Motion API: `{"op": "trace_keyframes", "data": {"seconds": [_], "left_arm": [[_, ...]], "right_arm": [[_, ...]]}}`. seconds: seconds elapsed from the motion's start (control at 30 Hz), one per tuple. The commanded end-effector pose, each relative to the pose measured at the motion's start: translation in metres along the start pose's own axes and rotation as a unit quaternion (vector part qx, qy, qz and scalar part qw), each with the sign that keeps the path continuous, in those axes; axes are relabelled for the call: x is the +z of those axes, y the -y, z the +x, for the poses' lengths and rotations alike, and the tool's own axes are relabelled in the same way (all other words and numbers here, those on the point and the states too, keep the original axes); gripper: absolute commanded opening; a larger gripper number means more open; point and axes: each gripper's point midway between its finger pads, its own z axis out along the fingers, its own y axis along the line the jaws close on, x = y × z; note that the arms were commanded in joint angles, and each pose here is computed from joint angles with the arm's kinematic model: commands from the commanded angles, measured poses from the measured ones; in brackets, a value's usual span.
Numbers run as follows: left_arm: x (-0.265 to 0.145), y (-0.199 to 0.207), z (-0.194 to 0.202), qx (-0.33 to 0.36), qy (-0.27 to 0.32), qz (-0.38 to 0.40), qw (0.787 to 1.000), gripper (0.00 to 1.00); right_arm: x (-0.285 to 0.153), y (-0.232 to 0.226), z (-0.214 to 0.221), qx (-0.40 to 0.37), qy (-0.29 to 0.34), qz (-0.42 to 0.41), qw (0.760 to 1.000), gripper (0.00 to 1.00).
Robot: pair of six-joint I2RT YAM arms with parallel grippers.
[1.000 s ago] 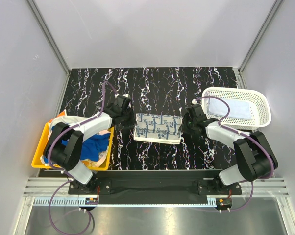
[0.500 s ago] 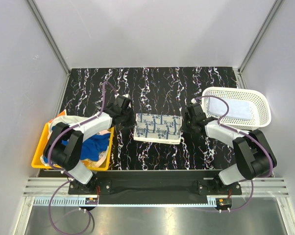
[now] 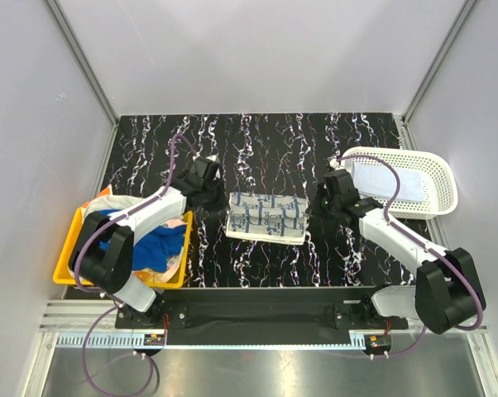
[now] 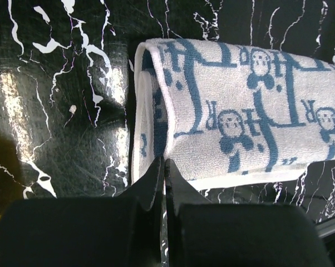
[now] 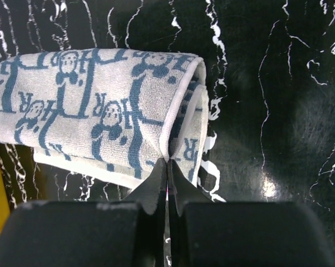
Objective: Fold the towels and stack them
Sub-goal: Fold the towel
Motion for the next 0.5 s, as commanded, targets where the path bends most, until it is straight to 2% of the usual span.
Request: {"op": "trace_keyframes", "data": {"seconds": [0.0, 0.47], "left_arm": [[-0.024, 0.019, -0.017, 0.016, 0.028, 0.032, 0.999, 0.00], [-0.029, 0.003, 0.009, 0.013, 0.014, 0.029, 0.999, 0.00]], "right_arm": [[-0.014, -0.013, 0.000, -0.006, 0.000, -0.026, 1.000, 0.00], [-0.020, -0.007, 0.038, 0.004, -0.030, -0.033, 0.999, 0.00]]}}
